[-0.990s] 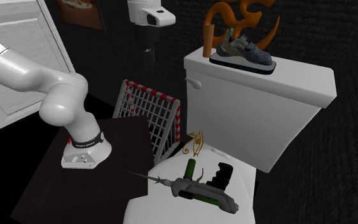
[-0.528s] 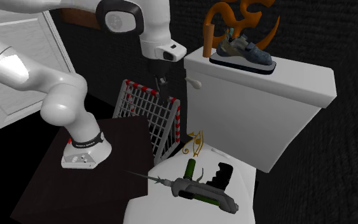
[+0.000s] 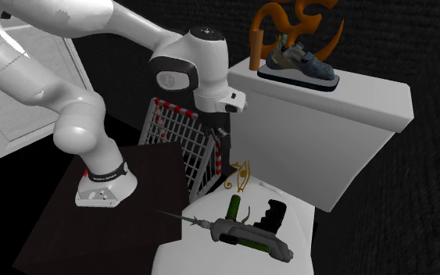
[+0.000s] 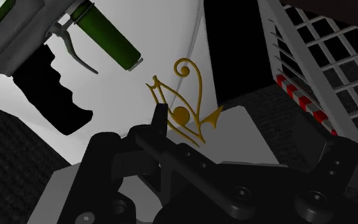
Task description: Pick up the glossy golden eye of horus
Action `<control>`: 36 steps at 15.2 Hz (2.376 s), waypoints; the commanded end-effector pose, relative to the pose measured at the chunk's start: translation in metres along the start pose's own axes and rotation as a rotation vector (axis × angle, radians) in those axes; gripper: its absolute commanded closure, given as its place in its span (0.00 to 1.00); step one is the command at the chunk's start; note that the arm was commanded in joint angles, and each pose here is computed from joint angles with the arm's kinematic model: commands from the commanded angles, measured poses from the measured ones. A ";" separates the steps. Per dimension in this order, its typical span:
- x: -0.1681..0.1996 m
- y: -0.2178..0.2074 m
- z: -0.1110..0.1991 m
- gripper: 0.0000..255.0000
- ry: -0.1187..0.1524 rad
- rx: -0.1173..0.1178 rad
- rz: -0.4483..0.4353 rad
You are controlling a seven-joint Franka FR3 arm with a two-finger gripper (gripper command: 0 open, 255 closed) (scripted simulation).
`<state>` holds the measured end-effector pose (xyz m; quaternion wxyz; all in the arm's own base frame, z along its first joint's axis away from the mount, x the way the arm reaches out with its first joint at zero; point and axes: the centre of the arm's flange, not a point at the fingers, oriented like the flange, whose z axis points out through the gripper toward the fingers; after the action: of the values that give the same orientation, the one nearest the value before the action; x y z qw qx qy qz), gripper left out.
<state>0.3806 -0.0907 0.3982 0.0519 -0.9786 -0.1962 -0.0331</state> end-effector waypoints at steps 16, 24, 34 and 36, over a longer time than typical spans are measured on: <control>0.085 0.066 0.203 0.00 0.107 0.114 -0.518; 0.082 0.069 0.243 0.00 0.107 0.115 -0.519; 0.077 0.067 0.244 1.00 0.107 0.115 -0.519; 0.082 0.069 0.243 1.00 0.107 0.115 -0.519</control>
<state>0.4927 -0.0979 0.1616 0.1033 -0.8890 -0.4370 -0.0898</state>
